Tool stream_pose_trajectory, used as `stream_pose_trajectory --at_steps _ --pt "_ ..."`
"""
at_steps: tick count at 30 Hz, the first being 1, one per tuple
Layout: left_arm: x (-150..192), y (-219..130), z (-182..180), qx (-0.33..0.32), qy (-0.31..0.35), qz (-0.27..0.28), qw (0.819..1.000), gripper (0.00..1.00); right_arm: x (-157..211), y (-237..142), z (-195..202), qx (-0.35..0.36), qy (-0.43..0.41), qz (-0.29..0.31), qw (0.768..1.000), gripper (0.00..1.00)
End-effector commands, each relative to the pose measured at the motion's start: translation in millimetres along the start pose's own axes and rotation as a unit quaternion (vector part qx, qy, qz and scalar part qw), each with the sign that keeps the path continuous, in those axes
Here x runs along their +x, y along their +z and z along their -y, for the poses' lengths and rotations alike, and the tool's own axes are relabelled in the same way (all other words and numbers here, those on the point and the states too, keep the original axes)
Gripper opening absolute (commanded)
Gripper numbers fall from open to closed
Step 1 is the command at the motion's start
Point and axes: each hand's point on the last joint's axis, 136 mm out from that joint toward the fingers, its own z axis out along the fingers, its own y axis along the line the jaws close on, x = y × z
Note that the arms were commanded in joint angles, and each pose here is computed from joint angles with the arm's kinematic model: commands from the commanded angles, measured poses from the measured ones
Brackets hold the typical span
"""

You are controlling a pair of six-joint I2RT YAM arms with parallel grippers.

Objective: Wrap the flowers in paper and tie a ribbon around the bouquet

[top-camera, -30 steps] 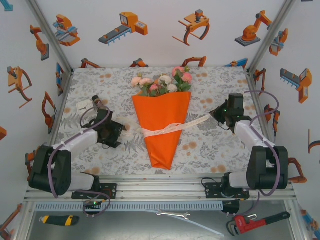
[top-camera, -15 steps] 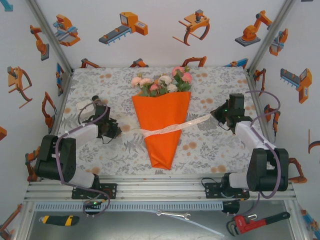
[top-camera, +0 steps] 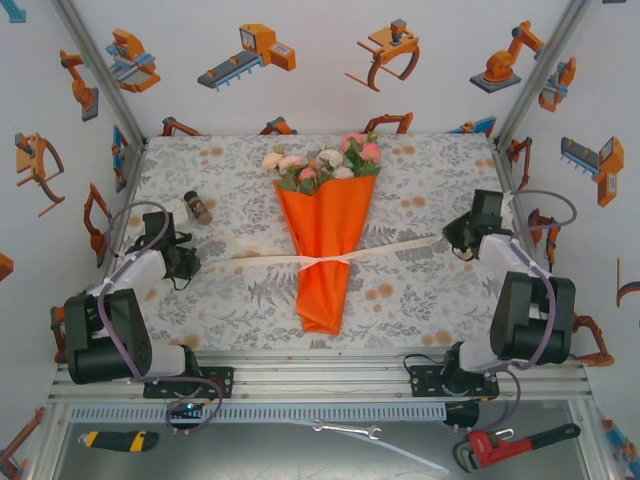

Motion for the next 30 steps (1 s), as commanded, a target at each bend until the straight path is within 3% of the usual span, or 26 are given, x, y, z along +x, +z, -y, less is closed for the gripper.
stream_pose_trajectory --at_steps 1,8,19,25,26,28,30 --pt "-25 -7 -26 -0.027 -0.006 0.027 0.999 0.00 -33 3 19 0.029 0.024 0.033 0.999 0.00" --pt "-34 -7 -33 -0.015 -0.017 0.016 1.000 0.00 -52 11 71 0.093 0.097 0.040 0.990 0.00" --pt "-55 -14 -58 -0.013 -0.080 0.028 0.996 0.00 -81 -8 114 0.110 0.195 0.075 0.972 0.00" --pt "-46 -13 -21 0.048 -0.023 -0.009 0.999 0.00 -74 0 96 0.054 0.187 0.045 0.980 0.00" --pt "-42 -17 -12 0.059 -0.004 -0.010 0.998 0.02 -73 1 88 0.031 0.181 0.041 0.982 0.00" --pt "-34 -33 13 0.093 0.050 -0.001 0.994 0.27 -73 -2 66 -0.022 0.152 0.033 0.988 0.00" --pt "-26 -55 41 0.131 0.113 0.014 0.985 0.51 -70 -13 46 -0.040 0.108 0.018 0.993 0.24"
